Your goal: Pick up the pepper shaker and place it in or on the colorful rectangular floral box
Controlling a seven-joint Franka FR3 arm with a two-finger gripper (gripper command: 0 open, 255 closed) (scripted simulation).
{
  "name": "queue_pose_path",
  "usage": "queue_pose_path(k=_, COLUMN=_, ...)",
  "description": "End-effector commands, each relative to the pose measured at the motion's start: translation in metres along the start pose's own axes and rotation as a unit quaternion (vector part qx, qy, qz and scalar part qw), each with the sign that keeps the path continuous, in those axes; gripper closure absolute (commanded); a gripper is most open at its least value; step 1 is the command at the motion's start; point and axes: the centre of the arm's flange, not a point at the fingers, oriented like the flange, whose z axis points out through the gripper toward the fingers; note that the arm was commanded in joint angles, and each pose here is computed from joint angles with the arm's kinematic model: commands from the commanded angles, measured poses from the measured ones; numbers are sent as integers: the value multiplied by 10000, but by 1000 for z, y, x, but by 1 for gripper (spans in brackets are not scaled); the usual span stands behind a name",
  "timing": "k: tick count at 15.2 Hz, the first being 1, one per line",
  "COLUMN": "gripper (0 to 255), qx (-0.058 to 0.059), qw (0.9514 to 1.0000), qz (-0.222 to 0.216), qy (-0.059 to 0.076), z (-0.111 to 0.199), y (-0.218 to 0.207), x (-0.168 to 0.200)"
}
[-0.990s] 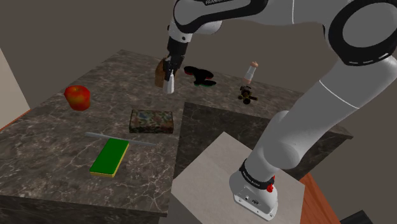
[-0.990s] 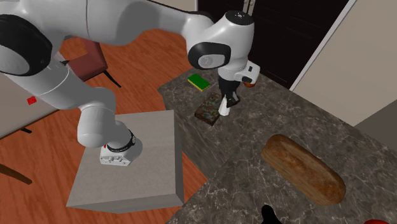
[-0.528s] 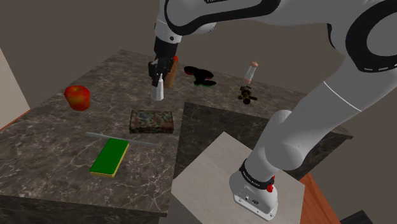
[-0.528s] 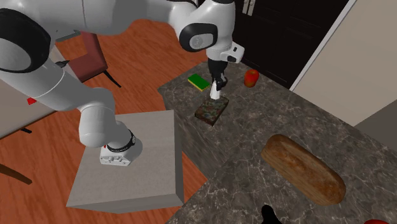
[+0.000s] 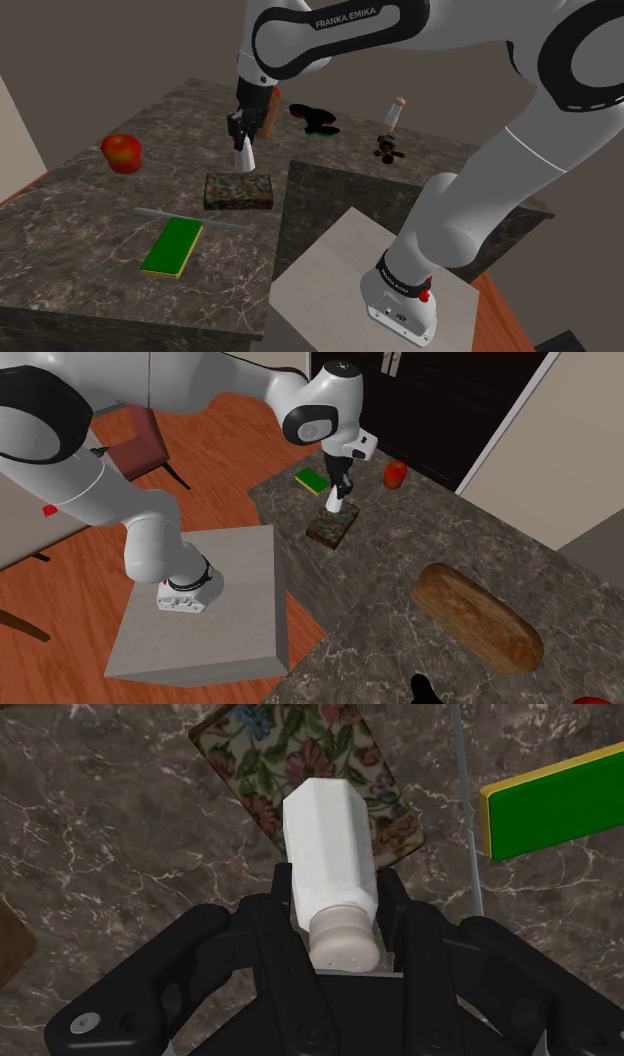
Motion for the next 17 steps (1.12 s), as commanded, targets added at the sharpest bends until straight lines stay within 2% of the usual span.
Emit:
queue_pose_path(k=1, gripper=255, qx=-1, qw=10000, qz=0, qy=4, z=10, y=0, x=-2)
queue_pose_path(k=9, gripper=255, qx=-1, qw=10000, qz=0, qy=4, z=55, y=2, x=-5)
queue_pose_path(k=17, gripper=255, qx=-1, qw=10000, qz=0, qy=4, z=55, y=2, x=-5)
